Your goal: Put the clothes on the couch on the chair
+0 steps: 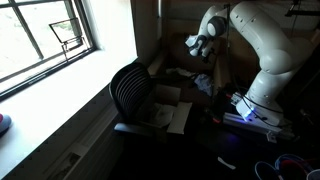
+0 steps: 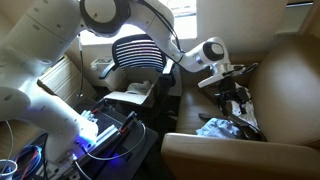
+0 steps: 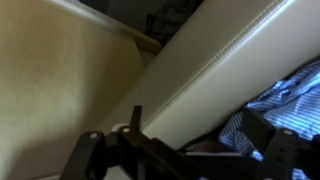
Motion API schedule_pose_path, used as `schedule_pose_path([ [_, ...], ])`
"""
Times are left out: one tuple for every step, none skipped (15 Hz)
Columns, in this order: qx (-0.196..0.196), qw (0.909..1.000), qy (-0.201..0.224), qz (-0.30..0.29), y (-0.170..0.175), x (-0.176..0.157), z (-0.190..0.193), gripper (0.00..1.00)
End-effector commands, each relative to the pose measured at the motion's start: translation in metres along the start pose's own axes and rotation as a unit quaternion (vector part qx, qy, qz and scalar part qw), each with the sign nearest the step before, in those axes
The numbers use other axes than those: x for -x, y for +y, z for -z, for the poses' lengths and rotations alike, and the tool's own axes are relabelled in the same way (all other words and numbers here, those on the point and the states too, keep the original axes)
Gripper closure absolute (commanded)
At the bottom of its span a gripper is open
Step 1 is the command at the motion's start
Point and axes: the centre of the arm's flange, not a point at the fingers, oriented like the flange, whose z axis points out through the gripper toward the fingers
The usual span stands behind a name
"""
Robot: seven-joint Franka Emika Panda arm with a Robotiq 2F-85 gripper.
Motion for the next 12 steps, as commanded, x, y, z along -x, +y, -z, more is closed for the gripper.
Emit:
schedule_pose_path([
  [0.008,0.9998,-0.02,-0.004,-0.004,-0.004,-0.003,0.0],
  [0.016,0.9994,-0.031,-0.007,-0.007,-0.009,-0.002,0.0],
  [0.021,0.9992,-0.033,-0.009,-0.01,-0.013,-0.001,0.0],
  [0.015,0.9992,0.0,0.036,-0.005,0.0,0.004,0.0],
  [0.014,0.9973,0.006,0.071,-0.003,0.0,0.003,0.0],
  [0.013,0.9954,0.018,0.093,-0.006,-0.01,-0.002,0.0],
  [0.01,0.9928,0.028,0.116,-0.011,-0.024,-0.01,0.0],
  [0.006,0.9895,0.037,0.14,-0.014,-0.032,-0.015,0.0],
  [0.002,0.9855,0.045,0.164,-0.018,-0.038,-0.021,0.0],
  [-0.002,0.9807,0.052,0.189,-0.022,-0.042,-0.026,0.0],
  [-0.008,0.9752,0.057,0.214,-0.027,-0.046,-0.029,0.0],
  [-0.014,0.969,0.061,0.239,-0.032,-0.049,-0.033,0.0],
])
